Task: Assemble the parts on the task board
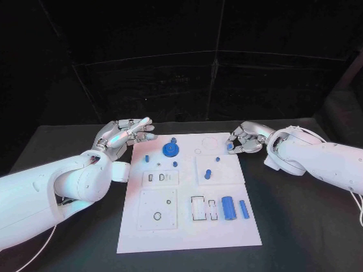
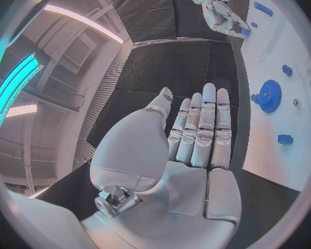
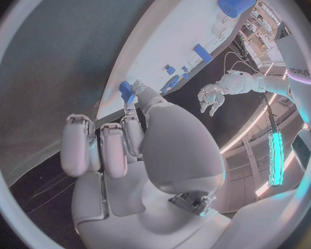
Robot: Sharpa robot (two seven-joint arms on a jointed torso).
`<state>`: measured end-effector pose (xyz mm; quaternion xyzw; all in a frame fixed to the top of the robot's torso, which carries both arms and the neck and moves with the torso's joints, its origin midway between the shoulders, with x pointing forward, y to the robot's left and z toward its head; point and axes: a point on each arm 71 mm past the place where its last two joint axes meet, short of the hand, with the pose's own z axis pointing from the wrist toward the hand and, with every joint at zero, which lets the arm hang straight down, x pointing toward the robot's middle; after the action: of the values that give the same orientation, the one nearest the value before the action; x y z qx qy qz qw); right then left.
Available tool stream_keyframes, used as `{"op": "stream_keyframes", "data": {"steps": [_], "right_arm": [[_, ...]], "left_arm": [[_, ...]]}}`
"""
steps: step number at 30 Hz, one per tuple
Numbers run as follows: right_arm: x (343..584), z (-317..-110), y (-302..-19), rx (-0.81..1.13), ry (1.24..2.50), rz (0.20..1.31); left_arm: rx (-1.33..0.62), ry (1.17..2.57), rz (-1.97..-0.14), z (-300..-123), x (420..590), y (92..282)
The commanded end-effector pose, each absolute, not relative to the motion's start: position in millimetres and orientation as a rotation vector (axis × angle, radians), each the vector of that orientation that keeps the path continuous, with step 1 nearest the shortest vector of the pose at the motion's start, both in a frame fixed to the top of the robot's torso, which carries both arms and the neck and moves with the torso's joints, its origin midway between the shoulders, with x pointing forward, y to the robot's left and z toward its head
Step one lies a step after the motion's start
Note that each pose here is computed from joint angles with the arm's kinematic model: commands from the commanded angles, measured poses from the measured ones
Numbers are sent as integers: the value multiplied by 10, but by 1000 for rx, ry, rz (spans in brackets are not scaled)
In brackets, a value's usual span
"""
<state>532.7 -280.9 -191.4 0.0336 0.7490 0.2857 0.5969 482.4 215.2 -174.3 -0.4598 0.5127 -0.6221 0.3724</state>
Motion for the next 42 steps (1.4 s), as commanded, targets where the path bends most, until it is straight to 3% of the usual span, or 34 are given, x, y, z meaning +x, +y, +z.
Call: {"op": "stream_keyframes", "data": {"steps": [1,16,29,42], "right_arm": [[5337,-1887,-2815,80,1705,649],[5169,-1769,-2569,92,1634,691],[4876,-1593,-1796,97,1664,775],[4842,-1631,-1023,-11,1731,836]], "left_arm": [[-1171,1315,-1609,-1730,4825,2145],[-1173,1318,-1607,-1730,4821,2150],[-1172,1323,-1609,-1715,4817,2140],[-1164,1315,-1609,-1669,4850,2141]]}}
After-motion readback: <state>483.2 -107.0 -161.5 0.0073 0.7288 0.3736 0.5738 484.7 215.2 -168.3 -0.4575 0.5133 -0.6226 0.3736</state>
